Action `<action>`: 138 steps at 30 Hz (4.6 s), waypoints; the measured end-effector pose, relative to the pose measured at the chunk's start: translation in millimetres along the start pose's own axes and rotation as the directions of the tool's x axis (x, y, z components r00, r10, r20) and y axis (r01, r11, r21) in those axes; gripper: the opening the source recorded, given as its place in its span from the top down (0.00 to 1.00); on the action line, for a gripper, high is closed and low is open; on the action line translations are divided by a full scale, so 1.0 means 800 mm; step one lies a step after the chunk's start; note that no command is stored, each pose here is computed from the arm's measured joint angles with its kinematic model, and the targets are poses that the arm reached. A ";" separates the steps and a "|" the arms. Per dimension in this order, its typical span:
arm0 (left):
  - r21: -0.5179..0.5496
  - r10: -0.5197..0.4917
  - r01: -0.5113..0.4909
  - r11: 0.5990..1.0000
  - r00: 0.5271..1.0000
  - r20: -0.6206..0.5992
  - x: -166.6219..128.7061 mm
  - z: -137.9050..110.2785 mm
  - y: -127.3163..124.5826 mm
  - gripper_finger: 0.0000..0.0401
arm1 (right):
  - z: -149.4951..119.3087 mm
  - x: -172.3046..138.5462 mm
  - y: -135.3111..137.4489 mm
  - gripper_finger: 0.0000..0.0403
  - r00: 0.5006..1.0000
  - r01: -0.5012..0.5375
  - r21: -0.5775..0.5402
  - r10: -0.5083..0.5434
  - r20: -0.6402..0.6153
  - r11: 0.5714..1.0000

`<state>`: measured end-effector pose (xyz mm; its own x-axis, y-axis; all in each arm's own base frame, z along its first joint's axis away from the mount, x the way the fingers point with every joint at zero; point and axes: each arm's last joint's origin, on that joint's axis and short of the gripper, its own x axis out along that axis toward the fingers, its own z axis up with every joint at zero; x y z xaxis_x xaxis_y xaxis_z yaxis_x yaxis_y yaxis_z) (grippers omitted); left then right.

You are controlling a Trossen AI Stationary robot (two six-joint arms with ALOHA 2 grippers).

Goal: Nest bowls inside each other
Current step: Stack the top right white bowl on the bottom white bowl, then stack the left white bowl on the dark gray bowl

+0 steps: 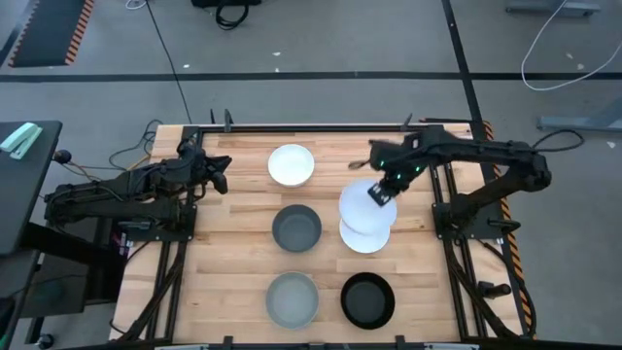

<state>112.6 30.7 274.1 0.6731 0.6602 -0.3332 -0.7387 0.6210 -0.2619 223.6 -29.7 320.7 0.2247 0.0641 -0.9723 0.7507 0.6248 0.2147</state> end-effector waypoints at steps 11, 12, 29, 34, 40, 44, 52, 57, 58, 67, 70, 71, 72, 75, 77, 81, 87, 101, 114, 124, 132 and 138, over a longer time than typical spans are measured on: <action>-0.008 -0.020 0.020 1.000 1.000 -0.012 0.000 0.000 -0.001 0.88 | 0.026 0.080 0.035 1.00 0.975 0.086 -0.150 -0.114 -0.190 0.985; -0.008 -0.028 0.027 1.000 0.999 -0.016 0.000 -0.001 -0.001 0.88 | 0.029 0.086 0.037 1.00 0.974 0.081 -0.166 -0.114 -0.198 0.983; -0.002 -0.064 0.064 0.998 0.996 -0.055 0.000 -0.003 -0.002 0.90 | 0.032 0.108 0.000 1.00 0.976 0.095 -0.143 -0.120 -0.183 0.985; 0.000 -0.060 0.060 0.998 0.997 -0.054 0.000 -0.003 -0.001 0.89 | 0.005 0.113 -0.020 1.00 0.982 0.095 -0.057 -0.103 -0.161 0.994; -0.005 -0.033 0.032 0.999 0.999 -0.040 0.001 -0.002 0.001 0.91 | -0.016 0.138 -0.025 1.00 0.986 0.059 -0.006 -0.059 -0.155 0.998; -0.012 -0.016 0.015 1.000 0.999 -0.035 0.002 -0.001 0.003 0.92 | -0.020 0.157 -0.023 1.00 0.985 0.055 -0.011 -0.056 -0.166 0.998; -0.019 -0.002 0.001 1.000 1.000 -0.030 0.003 0.000 0.005 0.91 | 0.002 0.179 -0.005 1.00 0.995 -0.026 -0.021 0.024 -0.102 0.999; -0.025 -0.003 0.002 1.000 1.000 -0.030 0.003 0.000 0.005 0.92 | 0.010 0.190 -0.004 1.00 0.994 -0.003 -0.034 -0.001 -0.105 0.999; -0.025 -0.003 0.002 1.000 1.000 -0.030 0.003 0.000 0.005 0.92 | 0.012 0.190 -0.004 1.00 0.996 -0.002 -0.033 -0.001 -0.094 0.999; -0.025 -0.004 0.003 1.000 1.000 -0.030 0.003 0.000 0.005 0.94 | 0.013 0.180 -0.008 1.00 0.998 0.065 0.013 -0.065 0.003 0.998; -0.026 -0.004 0.003 1.000 1.000 -0.030 0.003 0.000 0.005 0.93 | 0.012 0.180 -0.010 1.00 0.997 0.082 0.025 -0.082 0.004 0.996; -0.026 -0.004 0.003 1.000 1.000 -0.031 0.003 0.000 0.005 0.93 | 0.012 0.180 -0.010 1.00 0.996 0.087 0.025 -0.087 0.002 0.996; -0.026 -0.004 0.003 1.000 1.000 -0.031 0.003 0.000 0.005 0.92 | 0.011 0.180 -0.011 1.00 0.996 0.091 0.026 -0.091 0.000 0.995; -0.026 -0.004 0.003 1.000 1.000 -0.031 0.003 0.000 0.005 0.92 | 0.010 0.179 -0.010 1.00 0.995 0.099 0.029 -0.098 -0.006 0.995; -0.026 -0.004 0.003 1.000 1.000 -0.031 0.003 0.000 0.005 0.93 | 0.011 0.175 -0.010 1.00 0.993 0.116 0.028 -0.115 -0.011 0.993; -0.026 -0.004 0.003 1.000 1.000 -0.031 0.003 0.000 0.005 0.95 | 0.014 0.166 -0.006 1.00 0.991 0.137 0.014 -0.137 0.003 0.990; -0.026 -0.004 0.003 1.000 1.000 -0.031 0.003 0.000 0.005 0.96 | 0.016 0.162 -0.005 1.00 0.990 0.141 -0.003 -0.141 0.001 0.990; -0.027 -0.004 0.003 1.000 1.000 -0.031 0.003 0.000 0.005 0.95 | 0.011 0.162 -0.006 0.93 0.991 0.117 0.026 -0.115 -0.067 0.993; -0.040 -0.020 0.018 0.999 0.999 -0.040 0.003 0.000 0.004 0.93 | 0.017 0.151 0.003 0.76 0.995 0.078 0.023 -0.076 -0.064 0.997; -0.025 -0.010 0.008 1.000 0.998 -0.061 0.009 -0.003 0.001 0.95 | 0.033 0.106 0.008 0.71 0.988 0.148 0.002 -0.148 -0.034 0.989; 0.041 0.028 -0.023 0.999 0.992 -0.122 0.037 -0.012 -0.014 0.93 | 0.047 0.088 0.004 0.71 0.990 0.138 -0.005 -0.138 -0.010 0.990; 0.093 0.005 0.007 0.996 0.991 -0.137 0.075 -0.013 -0.026 0.93 | 0.054 0.087 -0.005 0.76 0.990 0.141 0.014 -0.141 -0.007 0.990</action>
<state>168.1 52.6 250.3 0.6582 0.5996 -0.4553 -0.7274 0.6624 -0.1792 263.1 -61.6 256.5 0.1125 -0.0188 -0.9935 0.7836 0.6165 0.0771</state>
